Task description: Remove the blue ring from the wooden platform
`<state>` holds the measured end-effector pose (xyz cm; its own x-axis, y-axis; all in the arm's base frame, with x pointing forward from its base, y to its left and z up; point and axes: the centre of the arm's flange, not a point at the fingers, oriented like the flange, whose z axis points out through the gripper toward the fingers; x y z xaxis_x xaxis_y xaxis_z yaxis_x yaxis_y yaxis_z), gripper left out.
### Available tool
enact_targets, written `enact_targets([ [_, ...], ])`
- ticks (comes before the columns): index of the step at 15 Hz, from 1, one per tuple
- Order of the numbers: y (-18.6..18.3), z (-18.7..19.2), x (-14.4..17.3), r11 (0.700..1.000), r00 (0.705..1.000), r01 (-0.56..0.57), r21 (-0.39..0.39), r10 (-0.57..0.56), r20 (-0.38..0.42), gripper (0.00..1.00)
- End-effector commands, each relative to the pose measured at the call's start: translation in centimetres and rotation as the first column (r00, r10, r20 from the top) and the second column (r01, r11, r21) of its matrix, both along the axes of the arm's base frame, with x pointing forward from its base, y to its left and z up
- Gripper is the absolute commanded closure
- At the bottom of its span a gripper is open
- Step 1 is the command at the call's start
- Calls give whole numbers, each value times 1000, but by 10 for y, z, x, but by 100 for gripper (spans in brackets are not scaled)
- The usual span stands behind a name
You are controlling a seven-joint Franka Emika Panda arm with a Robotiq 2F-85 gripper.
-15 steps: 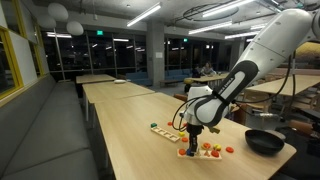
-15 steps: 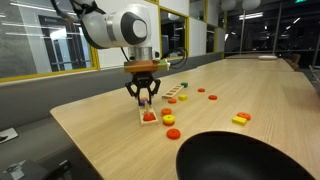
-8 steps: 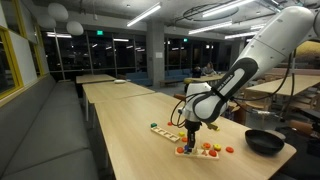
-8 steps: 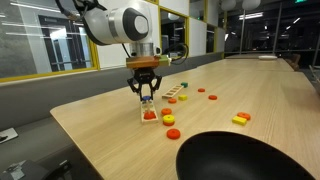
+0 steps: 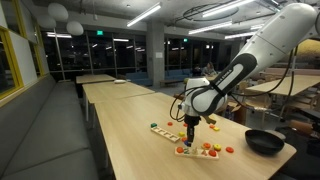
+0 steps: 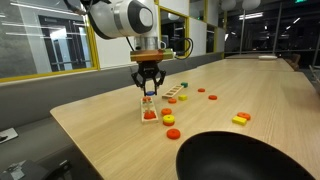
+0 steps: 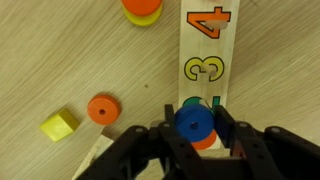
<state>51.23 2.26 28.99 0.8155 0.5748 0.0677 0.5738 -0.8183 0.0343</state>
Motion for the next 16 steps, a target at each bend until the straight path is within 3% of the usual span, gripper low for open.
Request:
enact_targets([
  [1, -12, 7, 11, 998, 998, 63, -27, -63, 4, 75],
  [9, -29, -27, 19, 980, 982, 180, -88, -184, -31, 75],
  [16, -40, -36, 36, 961, 962, 267, -76, -270, -35, 76],
])
